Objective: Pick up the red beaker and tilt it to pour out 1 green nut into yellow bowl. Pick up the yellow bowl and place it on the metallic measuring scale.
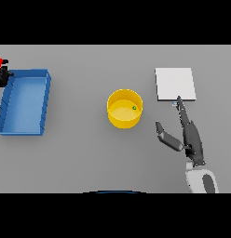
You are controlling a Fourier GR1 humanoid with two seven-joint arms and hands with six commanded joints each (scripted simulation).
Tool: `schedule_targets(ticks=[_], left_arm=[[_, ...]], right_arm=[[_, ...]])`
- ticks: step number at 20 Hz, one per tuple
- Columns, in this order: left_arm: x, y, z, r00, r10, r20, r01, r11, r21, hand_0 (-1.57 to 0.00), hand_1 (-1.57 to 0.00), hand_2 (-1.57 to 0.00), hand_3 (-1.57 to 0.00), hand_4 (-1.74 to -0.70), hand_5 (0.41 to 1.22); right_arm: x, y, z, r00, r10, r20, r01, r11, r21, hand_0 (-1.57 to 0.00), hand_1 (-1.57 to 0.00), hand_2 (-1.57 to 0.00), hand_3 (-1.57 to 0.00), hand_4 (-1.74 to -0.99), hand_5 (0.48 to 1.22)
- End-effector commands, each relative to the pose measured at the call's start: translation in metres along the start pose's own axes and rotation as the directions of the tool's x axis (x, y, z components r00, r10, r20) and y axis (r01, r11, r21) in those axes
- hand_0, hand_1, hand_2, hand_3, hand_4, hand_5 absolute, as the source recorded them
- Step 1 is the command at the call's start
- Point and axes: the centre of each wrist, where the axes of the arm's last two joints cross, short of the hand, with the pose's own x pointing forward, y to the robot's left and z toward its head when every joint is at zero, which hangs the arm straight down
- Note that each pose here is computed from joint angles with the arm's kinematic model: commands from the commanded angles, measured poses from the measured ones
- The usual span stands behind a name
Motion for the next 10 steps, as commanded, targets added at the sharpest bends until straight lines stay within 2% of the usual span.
schedule_targets(ticks=[1,4,6,7,8,9,10], left_arm=[[-0.001,-0.003,0.003,1.000,0.006,-0.001,-0.006,1.000,-0.005,-1.57,-1.57,-1.57,-1.51,-1.74,1.221],[-0.006,-0.013,0.009,0.999,0.004,-0.041,-0.004,1.000,-0.012,-1.57,-1.57,-1.57,-1.54,-1.74,1.117],[-0.011,-0.017,0.012,0.998,-0.020,-0.056,0.019,1.000,-0.017,-1.57,-1.57,-1.57,-1.55,-1.74,0.967],[-0.013,-0.017,0.015,0.998,-0.041,-0.046,0.039,0.999,-0.034,-1.57,-1.57,-1.57,-1.55,-1.67,0.908],[-0.014,-0.015,0.017,0.997,-0.064,-0.047,0.061,0.996,-0.068,-1.57,-1.57,-1.57,-1.50,-1.53,0.865],[-0.015,-0.013,0.019,0.996,-0.084,-0.039,0.079,0.991,-0.112,-1.56,-1.45,-1.43,-1.36,-1.37,0.830],[-0.016,-0.014,0.023,0.995,-0.090,-0.040,0.081,0.982,-0.173,-1.46,-1.18,-1.19,-1.13,-1.23,0.803]], right_arm=[[0.000,0.001,-0.004,1.000,-0.009,-0.009,0.009,1.000,0.003,0.00,0.00,0.00,0.00,-1.217,0.666],[0.000,-0.002,-0.001,1.000,0.013,-0.006,-0.013,1.000,0.003,0.00,0.00,0.00,0.00,-1.207,0.665],[-0.001,0.000,0.001,1.000,0.005,0.001,-0.005,1.000,0.002,0.00,0.00,0.00,0.00,-1.205,0.664],[-0.001,-0.002,0.000,1.000,0.005,0.016,-0.005,1.000,0.001,0.00,0.00,0.00,0.00,-1.202,0.667],[-0.002,-0.004,0.001,1.000,0.005,0.010,-0.004,1.000,-0.004,0.00,0.00,0.00,0.00,-1.197,0.664],[0.000,-0.001,0.001,1.000,-0.003,0.006,0.003,1.000,-0.003,0.00,0.00,0.00,0.00,-1.192,0.663],[-0.001,-0.004,0.001,1.000,-0.007,0.002,0.007,1.000,-0.006,0.00,0.00,0.00,0.00,-1.188,0.663]])
